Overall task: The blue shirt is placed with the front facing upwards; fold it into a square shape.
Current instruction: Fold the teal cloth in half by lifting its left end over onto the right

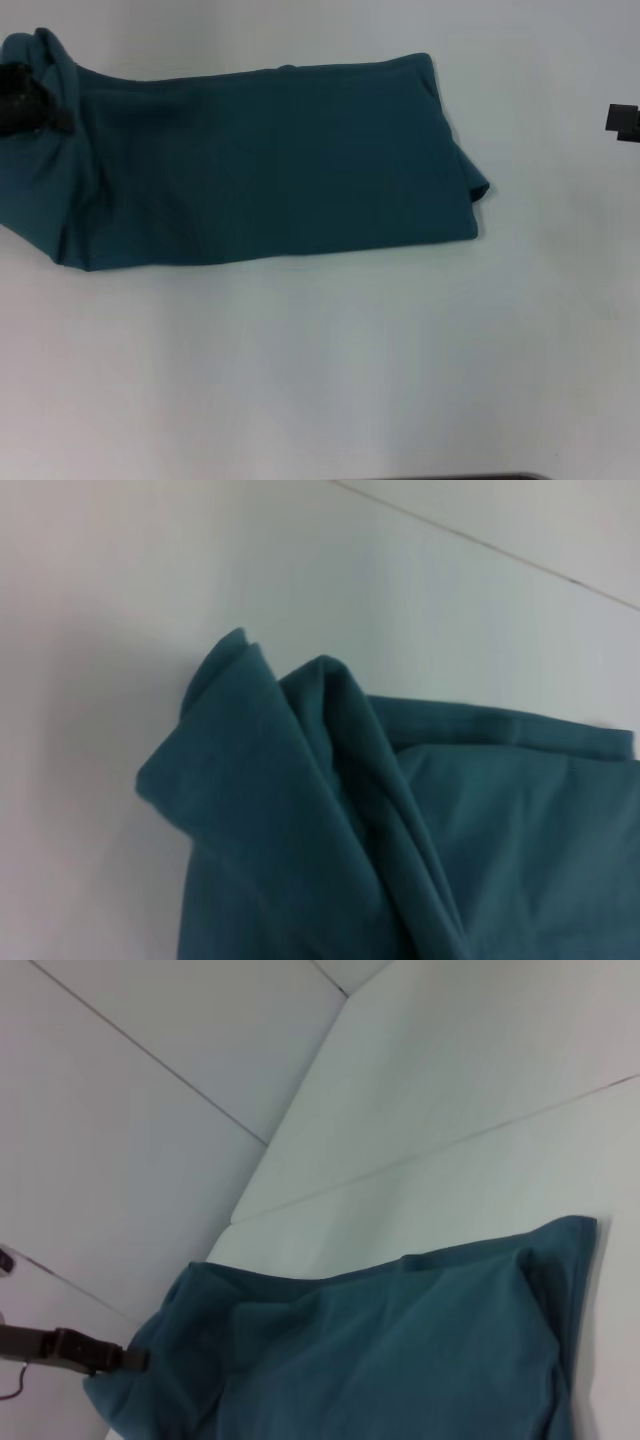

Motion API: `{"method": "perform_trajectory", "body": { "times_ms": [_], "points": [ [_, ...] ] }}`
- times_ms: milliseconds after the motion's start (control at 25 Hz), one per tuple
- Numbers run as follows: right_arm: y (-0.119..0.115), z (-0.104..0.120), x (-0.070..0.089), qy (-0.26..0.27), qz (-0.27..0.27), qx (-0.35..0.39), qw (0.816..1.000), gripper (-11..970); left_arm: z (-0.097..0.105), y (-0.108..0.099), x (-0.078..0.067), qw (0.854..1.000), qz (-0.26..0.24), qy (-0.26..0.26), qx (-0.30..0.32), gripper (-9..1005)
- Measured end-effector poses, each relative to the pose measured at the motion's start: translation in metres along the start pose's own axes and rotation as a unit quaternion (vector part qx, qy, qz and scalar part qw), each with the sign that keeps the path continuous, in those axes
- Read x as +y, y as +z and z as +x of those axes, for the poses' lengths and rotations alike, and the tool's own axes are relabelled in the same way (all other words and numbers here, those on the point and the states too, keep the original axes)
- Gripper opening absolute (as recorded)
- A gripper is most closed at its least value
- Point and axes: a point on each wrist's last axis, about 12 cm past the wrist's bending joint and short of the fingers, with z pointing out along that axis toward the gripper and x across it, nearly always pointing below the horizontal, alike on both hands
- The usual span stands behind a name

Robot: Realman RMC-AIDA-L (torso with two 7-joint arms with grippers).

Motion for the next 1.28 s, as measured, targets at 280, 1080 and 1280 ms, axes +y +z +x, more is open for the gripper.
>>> {"method": "perform_trajectory", "body": {
  "times_ms": [280, 1080, 1280],
  "points": [
    [0.001, 0.001, 0.0, 0.0, -0.001, 0.001, 1.0, 948, 0.0, -0.003, -0.003, 1.0, 0.015, 0.003, 0.004, 73],
    [0.002, -0.001, 0.001, 0.005, -0.002, 0.003, 1.0, 948, 0.0, -0.018, -0.044, 0.984, 0.168, 0.059, 0.002, 73],
    [0.004, -0.002, 0.001, 0.003, -0.003, 0.004, 1.0, 948, 0.0, -0.012, -0.049, 0.981, 0.183, 0.064, 0.002, 73]
  ]
}}
